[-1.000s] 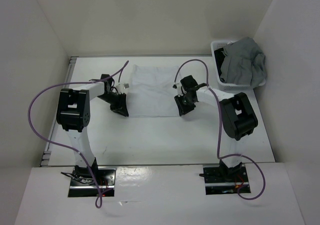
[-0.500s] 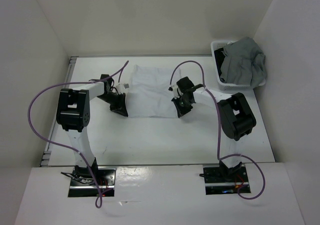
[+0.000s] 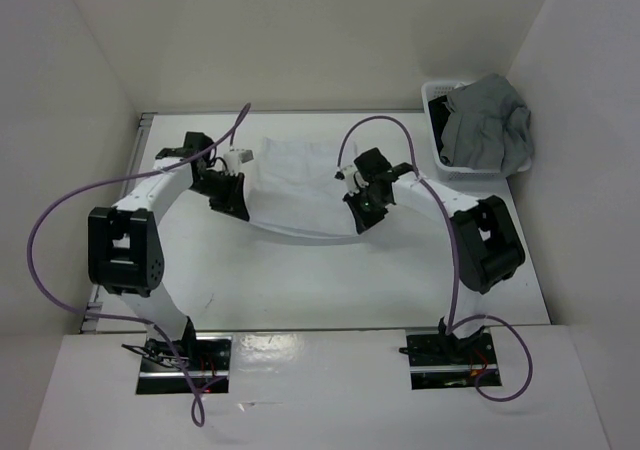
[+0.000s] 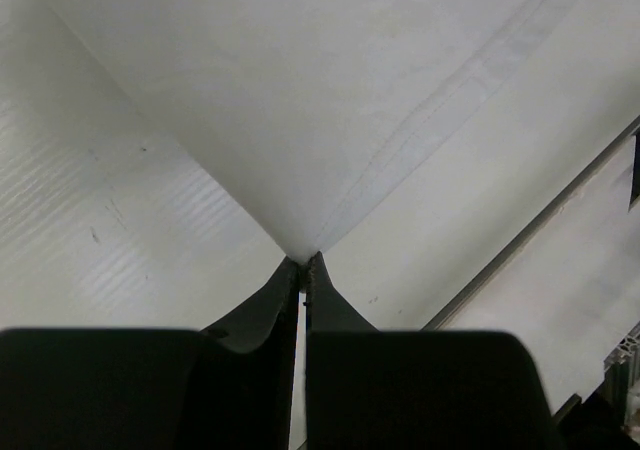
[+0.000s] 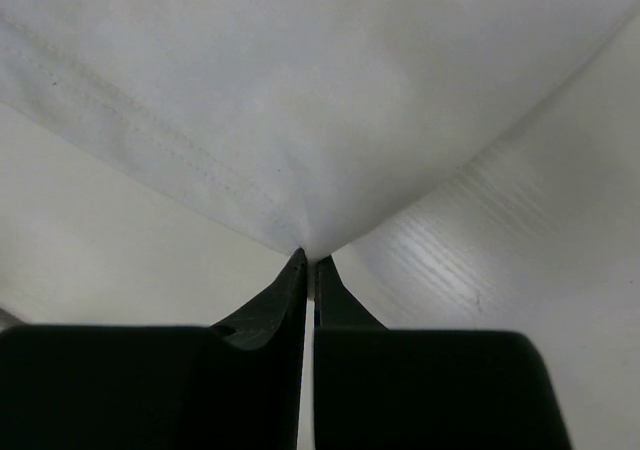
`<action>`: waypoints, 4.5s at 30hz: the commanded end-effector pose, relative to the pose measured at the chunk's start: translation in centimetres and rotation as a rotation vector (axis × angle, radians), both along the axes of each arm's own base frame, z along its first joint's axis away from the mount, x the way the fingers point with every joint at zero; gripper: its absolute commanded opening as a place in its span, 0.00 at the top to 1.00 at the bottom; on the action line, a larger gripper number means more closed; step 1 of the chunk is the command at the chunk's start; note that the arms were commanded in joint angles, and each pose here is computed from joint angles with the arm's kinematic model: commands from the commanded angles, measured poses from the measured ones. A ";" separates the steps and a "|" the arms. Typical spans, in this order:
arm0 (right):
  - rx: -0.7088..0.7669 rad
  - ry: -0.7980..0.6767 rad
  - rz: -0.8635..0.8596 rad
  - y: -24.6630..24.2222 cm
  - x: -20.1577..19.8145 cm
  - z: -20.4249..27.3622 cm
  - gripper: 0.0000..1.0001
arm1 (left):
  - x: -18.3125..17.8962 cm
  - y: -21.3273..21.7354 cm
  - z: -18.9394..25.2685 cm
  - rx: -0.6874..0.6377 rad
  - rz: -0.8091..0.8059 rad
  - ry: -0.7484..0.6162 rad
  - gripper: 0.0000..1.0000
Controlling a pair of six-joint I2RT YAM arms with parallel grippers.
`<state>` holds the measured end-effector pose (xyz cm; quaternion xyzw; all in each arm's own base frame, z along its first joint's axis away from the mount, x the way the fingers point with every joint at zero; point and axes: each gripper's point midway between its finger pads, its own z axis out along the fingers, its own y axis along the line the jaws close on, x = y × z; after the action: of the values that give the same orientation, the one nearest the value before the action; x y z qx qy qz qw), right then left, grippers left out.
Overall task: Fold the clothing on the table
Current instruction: Fold the skirt
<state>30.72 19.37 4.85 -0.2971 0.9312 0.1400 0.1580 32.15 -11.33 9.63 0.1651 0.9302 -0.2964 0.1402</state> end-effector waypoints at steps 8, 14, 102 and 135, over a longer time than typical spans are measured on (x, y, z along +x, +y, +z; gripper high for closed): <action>-0.002 -0.019 0.265 2.9 -5.5 4.6 1.00 | -3.0 0.3 2.7 0.014 -0.123 -0.072 1.00; 0.023 -0.024 0.362 2.8 -7.5 6.9 1.00 | -4.8 0.2 3.8 -0.008 -0.178 -0.103 1.00; 0.358 -0.152 -0.170 -2.5 11.8 11.2 0.31 | 15.5 1.5 6.0 0.144 0.105 -0.257 0.32; 0.264 -0.104 -0.235 -4.2 10.5 5.5 0.31 | 8.2 0.4 -7.7 0.014 0.173 0.078 0.35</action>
<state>40.53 14.95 10.86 -0.1632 0.9269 0.2285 0.2490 42.66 -10.39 3.13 0.0753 0.9503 -0.2490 0.1707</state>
